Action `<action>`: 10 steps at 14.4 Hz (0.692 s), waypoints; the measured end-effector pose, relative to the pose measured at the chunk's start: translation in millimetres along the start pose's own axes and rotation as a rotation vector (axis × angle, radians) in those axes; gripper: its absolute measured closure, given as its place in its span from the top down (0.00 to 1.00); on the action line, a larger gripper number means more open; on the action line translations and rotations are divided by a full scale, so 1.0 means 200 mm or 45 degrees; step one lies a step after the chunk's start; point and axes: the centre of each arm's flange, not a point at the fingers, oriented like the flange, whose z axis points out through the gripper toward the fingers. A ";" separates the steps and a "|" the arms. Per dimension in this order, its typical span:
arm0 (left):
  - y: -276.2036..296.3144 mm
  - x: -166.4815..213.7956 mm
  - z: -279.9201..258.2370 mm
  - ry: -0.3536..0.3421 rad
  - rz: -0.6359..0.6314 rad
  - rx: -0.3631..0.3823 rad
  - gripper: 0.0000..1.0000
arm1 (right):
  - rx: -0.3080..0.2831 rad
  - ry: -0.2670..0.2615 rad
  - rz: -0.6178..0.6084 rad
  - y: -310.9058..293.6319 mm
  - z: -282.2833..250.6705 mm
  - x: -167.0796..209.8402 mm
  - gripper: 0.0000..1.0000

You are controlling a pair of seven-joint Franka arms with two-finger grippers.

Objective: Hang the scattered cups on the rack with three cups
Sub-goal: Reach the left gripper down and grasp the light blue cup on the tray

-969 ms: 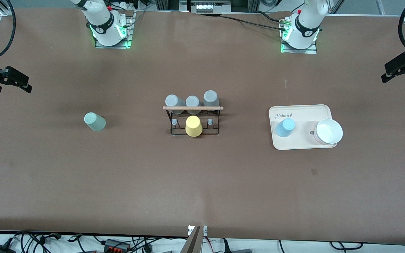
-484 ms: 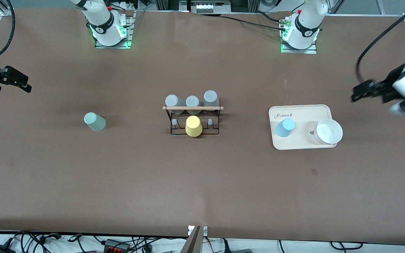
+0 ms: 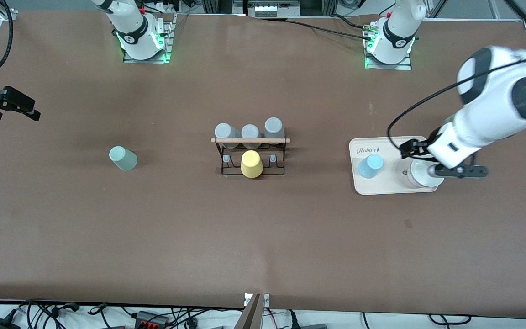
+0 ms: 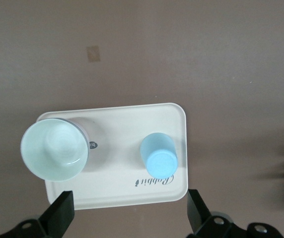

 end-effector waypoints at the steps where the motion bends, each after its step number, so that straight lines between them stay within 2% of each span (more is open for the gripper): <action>1: 0.00 -0.02 0.10 0.005 -0.005 0.000 1.00 | 0.000 -0.001 0.000 0.00 0.00 0.00 1.00; 7: 0.07 -0.15 0.58 0.044 -0.006 -0.013 1.00 | 0.000 -0.009 0.000 0.00 0.01 0.00 1.00; 10: 0.15 -0.19 0.72 0.026 -0.014 -0.018 1.00 | -0.043 -0.014 -0.007 0.01 0.01 0.00 1.00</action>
